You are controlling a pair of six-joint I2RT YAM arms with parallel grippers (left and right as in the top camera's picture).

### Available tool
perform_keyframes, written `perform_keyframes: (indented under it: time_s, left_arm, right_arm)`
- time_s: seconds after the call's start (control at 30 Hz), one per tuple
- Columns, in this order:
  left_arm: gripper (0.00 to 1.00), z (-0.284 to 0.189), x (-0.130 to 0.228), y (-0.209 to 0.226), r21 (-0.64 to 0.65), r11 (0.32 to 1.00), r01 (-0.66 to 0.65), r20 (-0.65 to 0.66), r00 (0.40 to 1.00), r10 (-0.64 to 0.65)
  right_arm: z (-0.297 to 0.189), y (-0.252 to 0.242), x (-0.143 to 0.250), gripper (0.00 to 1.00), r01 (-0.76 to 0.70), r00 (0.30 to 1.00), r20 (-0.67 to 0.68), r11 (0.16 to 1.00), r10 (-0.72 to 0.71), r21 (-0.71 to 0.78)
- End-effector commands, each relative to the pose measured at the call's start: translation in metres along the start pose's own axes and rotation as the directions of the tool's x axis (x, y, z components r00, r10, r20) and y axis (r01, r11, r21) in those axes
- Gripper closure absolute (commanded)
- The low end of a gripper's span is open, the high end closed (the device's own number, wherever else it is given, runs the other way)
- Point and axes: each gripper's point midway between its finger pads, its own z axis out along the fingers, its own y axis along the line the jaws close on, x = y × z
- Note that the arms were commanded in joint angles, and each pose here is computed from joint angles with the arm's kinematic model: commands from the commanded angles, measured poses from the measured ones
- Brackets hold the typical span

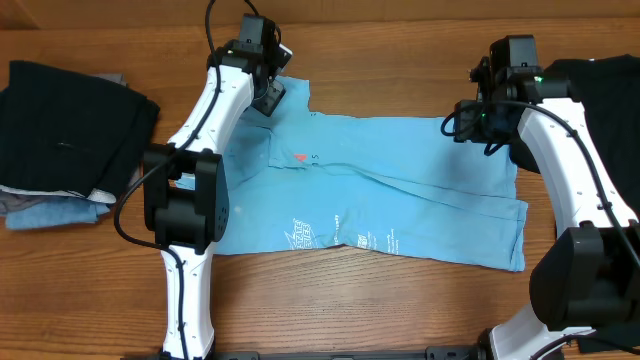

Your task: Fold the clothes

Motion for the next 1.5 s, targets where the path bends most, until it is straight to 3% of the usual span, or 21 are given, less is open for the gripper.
perform_keyframes:
  time_s: [0.0,0.57,0.77,0.8,0.87,0.97,1.0,1.03,1.17,1.27,1.3,1.4,1.47]
  left_arm:
    - [0.32,0.011,0.014,-0.003,0.016,1.0,-0.018,-0.037,0.999,0.019]
    - [0.43,0.047,0.03,0.001,-0.012,1.0,-0.009,-0.084,0.996,0.008]
    - [0.64,0.048,0.034,0.01,-0.034,0.999,0.0,-0.092,0.996,-0.003]
    - [0.71,0.048,0.034,0.011,-0.034,0.999,0.001,-0.093,0.996,-0.004]
    - [0.96,0.044,0.031,0.013,-0.039,0.999,0.004,-0.085,0.996,-0.007]
    - [0.96,0.032,0.016,0.021,-0.055,0.998,0.038,-0.049,0.998,-0.041]
    - [0.96,0.025,0.009,0.026,-0.062,0.997,0.046,-0.03,0.998,-0.048]
    - [0.96,0.018,0.003,0.029,-0.068,0.996,0.05,-0.015,0.999,-0.051]
    - [0.96,-0.002,-0.012,0.04,-0.078,0.995,0.064,0.014,0.998,-0.063]
    - [0.94,-0.014,-0.015,0.042,-0.075,0.994,0.082,0.011,0.997,-0.081]
    - [0.94,-0.016,-0.014,0.043,-0.073,0.994,0.084,0.005,0.996,-0.084]
    - [0.94,-0.017,-0.009,0.041,-0.067,0.994,0.083,-0.018,0.996,-0.084]
    - [0.94,-0.017,-0.005,0.042,-0.065,0.993,0.102,-0.029,0.994,-0.104]
  right_arm:
    - [0.001,-0.003,0.0,0.46,-0.001,1.0,0.004,1.0,0.001,0.007]
    - [0.002,-0.003,-0.004,0.46,0.0,1.0,0.02,1.0,0.0,0.008]
    - [0.001,-0.01,-0.006,0.46,-0.009,1.0,0.028,0.999,0.008,0.031]
    - [0.001,-0.012,-0.007,0.46,-0.013,0.999,0.031,0.999,0.012,0.032]
    - [0.0,-0.023,-0.014,0.46,-0.036,0.998,0.06,0.999,0.034,0.038]
    - [-0.001,-0.033,-0.022,0.5,-0.058,0.994,0.092,0.997,0.054,0.043]
    - [-0.001,-0.036,-0.027,0.59,-0.051,0.992,0.114,0.998,0.046,0.043]
    - [-0.002,-0.036,-0.031,0.64,-0.009,0.992,0.129,0.999,0.005,0.034]
    - [-0.002,-0.03,-0.038,0.64,0.195,0.968,0.155,0.98,-0.197,0.027]
    - [0.0,-0.035,-0.048,0.58,0.356,0.915,0.174,0.931,-0.365,0.078]
    - [0.004,-0.038,-0.051,0.48,0.428,0.882,0.171,0.899,-0.439,0.097]
    - [0.026,-0.046,-0.053,0.47,0.57,0.803,0.129,0.813,-0.582,0.119]
    - [0.047,-0.055,-0.052,0.48,0.598,0.788,0.087,0.791,-0.61,0.126]
